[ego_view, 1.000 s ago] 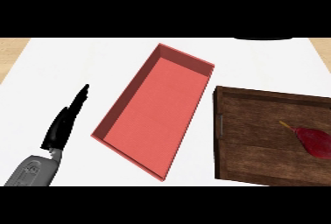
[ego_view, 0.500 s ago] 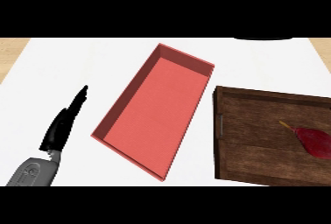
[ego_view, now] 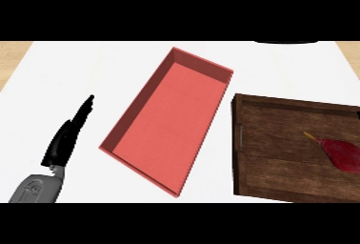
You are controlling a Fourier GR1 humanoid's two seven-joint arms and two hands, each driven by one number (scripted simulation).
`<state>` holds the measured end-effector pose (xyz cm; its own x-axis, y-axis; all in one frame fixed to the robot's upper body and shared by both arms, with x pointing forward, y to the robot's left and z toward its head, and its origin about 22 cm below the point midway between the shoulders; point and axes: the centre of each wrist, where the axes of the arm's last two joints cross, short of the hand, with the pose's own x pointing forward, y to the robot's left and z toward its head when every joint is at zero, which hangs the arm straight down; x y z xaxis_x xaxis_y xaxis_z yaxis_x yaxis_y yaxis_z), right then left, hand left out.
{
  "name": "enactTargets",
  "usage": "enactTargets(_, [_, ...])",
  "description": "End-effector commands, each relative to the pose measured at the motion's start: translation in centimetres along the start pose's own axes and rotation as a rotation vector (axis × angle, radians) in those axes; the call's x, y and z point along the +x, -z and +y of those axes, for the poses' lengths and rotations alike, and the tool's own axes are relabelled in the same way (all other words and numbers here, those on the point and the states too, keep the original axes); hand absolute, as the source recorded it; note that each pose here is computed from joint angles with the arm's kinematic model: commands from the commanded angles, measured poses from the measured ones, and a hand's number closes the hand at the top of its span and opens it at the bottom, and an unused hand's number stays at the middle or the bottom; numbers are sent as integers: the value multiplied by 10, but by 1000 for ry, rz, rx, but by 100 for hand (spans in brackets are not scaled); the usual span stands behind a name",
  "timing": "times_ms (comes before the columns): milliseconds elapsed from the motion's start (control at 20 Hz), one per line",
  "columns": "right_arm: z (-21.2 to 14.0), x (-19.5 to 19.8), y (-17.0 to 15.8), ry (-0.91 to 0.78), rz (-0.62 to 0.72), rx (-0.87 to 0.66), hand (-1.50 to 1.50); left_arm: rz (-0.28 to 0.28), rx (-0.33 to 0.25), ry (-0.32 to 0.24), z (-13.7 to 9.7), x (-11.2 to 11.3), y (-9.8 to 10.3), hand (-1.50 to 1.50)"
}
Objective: Pick the pear from the tray and place it in the cardboard box
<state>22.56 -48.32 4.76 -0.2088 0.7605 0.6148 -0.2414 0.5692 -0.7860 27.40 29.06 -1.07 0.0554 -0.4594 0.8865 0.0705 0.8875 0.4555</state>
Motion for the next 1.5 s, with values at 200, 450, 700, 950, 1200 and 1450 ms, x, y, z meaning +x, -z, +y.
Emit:
enactTargets(200, [34, 10, 26, 5, -20, 33, -150, -1, -16, 3, -11, -13, 3, 0])
enactTargets(450, [8, 8, 30, 8, -12, 65, -150, -3, -15, 7, -7, 9, 0, 0])
enactTargets(700, [46, 4, 37, 30, -9, 68, -150, 0, -12, -4, -6, 30, 1, 0])
enactTargets(950, [63, 13, 49, 31, -26, 71, -150, 4, 3, -1, -24, -5, 0, 0])
enactTargets(1200, [70, 3, 54, -22, -27, 89, 150, -16, 9, 11, 0, 17, 14, 0])
enactTargets(1450, [69, 4, 39, -128, -105, -80, 150, -12, -14, -3, -9, 3, -8, 0])
